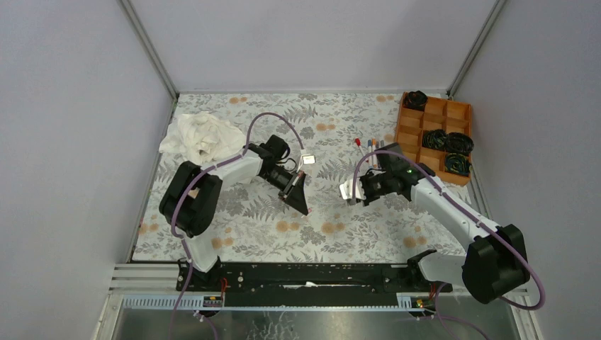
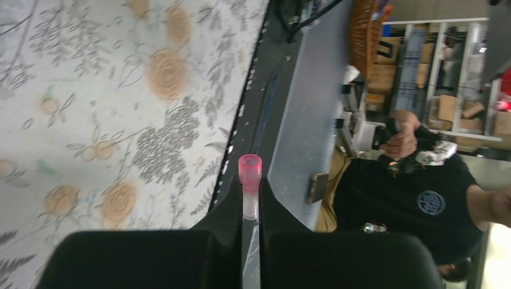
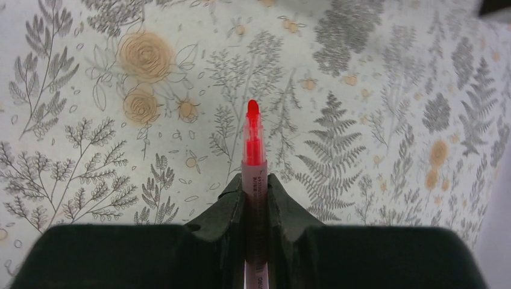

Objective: Insert the pens into the pen caps
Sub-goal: Insert the pen cap onto the pen.

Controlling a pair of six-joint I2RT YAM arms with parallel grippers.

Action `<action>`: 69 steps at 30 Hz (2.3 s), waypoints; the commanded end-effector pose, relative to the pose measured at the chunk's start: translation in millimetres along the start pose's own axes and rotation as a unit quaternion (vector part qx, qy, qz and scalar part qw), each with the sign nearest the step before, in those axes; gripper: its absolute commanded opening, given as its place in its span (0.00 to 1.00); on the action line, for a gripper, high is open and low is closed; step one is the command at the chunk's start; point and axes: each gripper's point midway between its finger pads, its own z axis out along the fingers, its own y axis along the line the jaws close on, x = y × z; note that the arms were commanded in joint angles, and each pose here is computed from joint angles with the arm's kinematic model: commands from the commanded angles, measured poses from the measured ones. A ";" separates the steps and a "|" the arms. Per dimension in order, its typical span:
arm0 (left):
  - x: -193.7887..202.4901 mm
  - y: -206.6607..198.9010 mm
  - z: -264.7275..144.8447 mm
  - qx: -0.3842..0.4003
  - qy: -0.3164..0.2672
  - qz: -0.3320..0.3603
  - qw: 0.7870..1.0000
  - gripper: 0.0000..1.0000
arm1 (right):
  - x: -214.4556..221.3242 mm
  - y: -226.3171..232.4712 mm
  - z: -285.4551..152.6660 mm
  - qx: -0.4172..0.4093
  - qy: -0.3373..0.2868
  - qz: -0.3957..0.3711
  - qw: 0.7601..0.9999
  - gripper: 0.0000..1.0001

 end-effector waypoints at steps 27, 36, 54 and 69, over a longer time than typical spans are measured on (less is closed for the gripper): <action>-9.3 8.8 29.4 0.081 0.041 -0.031 0.995 0.00 | -2.0 17.9 94.3 -0.028 0.085 -0.184 0.979 0.00; -10.8 10.6 23.5 0.080 0.032 -0.033 0.996 0.00 | -3.4 20.8 89.0 -0.023 0.084 -0.176 0.980 0.00; -13.5 6.0 22.4 0.089 0.029 -0.029 0.995 0.00 | -17.8 21.5 91.3 -0.025 0.050 -0.160 0.986 0.00; -18.1 1.6 21.7 0.102 0.025 -0.027 0.994 0.00 | -27.2 23.2 94.0 -0.026 0.027 -0.152 0.988 0.00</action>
